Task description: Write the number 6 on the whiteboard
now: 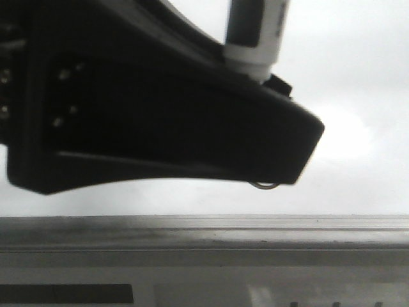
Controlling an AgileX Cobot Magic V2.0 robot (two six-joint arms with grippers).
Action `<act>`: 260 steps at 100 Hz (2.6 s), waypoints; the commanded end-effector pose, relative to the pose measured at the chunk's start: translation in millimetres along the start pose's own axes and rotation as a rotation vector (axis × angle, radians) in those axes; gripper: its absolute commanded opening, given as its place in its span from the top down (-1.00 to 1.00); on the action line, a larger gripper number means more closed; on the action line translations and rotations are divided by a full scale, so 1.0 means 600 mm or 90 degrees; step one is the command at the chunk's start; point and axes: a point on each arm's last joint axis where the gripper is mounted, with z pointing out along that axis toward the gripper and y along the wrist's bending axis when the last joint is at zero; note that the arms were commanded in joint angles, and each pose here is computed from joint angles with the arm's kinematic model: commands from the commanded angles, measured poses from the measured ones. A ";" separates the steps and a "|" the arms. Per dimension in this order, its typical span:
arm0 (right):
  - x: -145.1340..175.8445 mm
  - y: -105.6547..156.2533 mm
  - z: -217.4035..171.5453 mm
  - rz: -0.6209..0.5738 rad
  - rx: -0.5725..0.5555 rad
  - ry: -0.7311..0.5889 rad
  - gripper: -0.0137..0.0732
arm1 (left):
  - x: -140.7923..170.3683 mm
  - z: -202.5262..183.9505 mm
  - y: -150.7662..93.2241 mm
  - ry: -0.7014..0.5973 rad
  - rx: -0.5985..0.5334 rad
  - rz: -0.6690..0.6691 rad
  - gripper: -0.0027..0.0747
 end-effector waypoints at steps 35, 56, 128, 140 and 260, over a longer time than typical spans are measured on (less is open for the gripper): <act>-0.028 -0.004 -0.005 0.018 0.014 -0.069 0.85 | -0.055 -0.009 -0.013 -0.154 0.060 -0.033 0.66; -0.028 -0.004 -0.005 0.018 0.014 -0.070 0.85 | -0.055 -0.009 -0.013 -0.152 0.061 -0.032 0.98; -0.032 -0.004 -0.017 0.017 0.019 -0.091 0.85 | -0.055 -0.015 -0.023 -0.123 0.072 -0.036 0.19; -0.034 -0.003 -0.027 0.016 0.021 -0.103 0.85 | -0.061 -0.023 -0.031 -0.120 0.075 -0.019 0.37; -0.039 -0.005 -0.040 0.002 0.029 -0.113 -0.53 | -0.019 -0.022 -0.029 -0.058 0.020 -0.071 0.98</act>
